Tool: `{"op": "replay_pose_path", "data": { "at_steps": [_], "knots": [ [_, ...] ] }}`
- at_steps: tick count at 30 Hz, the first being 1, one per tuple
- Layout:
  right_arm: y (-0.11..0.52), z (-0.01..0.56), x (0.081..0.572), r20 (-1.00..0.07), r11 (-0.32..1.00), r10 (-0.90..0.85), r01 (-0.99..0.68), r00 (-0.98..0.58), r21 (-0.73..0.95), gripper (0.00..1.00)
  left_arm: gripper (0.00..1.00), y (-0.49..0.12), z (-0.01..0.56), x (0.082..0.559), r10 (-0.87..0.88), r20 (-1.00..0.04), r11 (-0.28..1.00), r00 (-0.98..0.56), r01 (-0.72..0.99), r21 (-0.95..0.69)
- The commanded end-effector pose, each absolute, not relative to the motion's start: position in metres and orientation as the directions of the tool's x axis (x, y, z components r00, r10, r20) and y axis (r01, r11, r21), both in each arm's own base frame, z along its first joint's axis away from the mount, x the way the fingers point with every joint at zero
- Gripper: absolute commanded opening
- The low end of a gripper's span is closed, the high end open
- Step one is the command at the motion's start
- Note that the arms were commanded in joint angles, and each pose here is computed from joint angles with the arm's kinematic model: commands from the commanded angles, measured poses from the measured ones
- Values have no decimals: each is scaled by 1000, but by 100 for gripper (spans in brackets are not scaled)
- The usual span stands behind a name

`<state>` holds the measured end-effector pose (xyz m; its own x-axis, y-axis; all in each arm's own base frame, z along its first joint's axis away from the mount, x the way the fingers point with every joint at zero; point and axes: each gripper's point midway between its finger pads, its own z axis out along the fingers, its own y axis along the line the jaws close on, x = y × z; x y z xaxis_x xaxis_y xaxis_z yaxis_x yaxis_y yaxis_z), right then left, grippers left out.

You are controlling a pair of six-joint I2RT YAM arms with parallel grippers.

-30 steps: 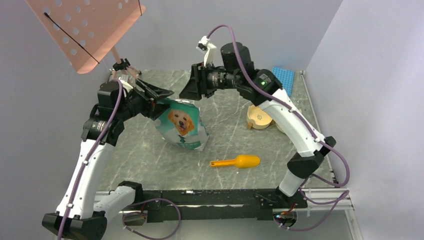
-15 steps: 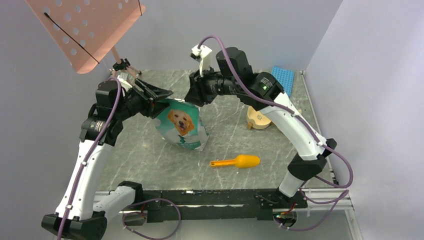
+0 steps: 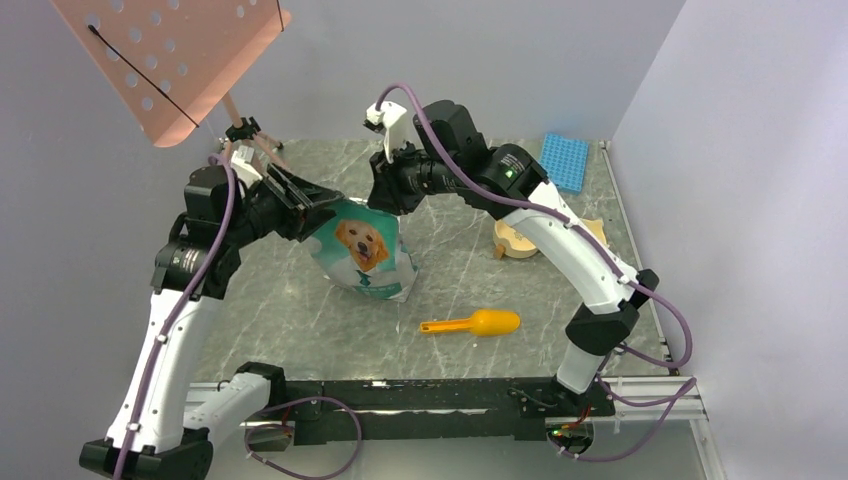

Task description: Serve the pet food

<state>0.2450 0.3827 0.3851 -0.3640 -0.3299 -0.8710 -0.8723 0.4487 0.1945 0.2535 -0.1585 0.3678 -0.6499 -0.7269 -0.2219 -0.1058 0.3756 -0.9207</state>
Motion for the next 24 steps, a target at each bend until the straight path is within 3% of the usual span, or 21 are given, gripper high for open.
{"op": "replay_pose_path", "data": {
  "at_steps": [1,6,8,17,19,21,24],
  "knots": [
    [379,394,237,-885,411,-322,-892,-337,190,17,55,-161,381,233,-686,-294,410,-666,-20,-912],
    [384,388,230,-874,372,-328,-899,-359,230,12,54,-178,373,225,-667,-253,347,-701,9,-938],
    [384,394,232,-877,370,-303,-894,-373,252,1,52,-184,373,223,-658,-255,342,-708,21,-939],
    [381,396,232,-847,358,-254,-859,-467,366,0,51,-202,372,224,-641,-250,334,-726,30,-942],
    [379,395,232,-846,364,-249,-856,-471,369,0,57,-203,376,225,-653,-242,315,-718,33,-948],
    [378,395,232,-847,367,-244,-853,-473,371,0,70,-199,378,227,-674,-242,316,-698,24,-949],
    [376,395,231,-846,367,-243,-853,-474,372,0,73,-195,380,228,-699,-239,312,-674,13,-950]
  ]
}}
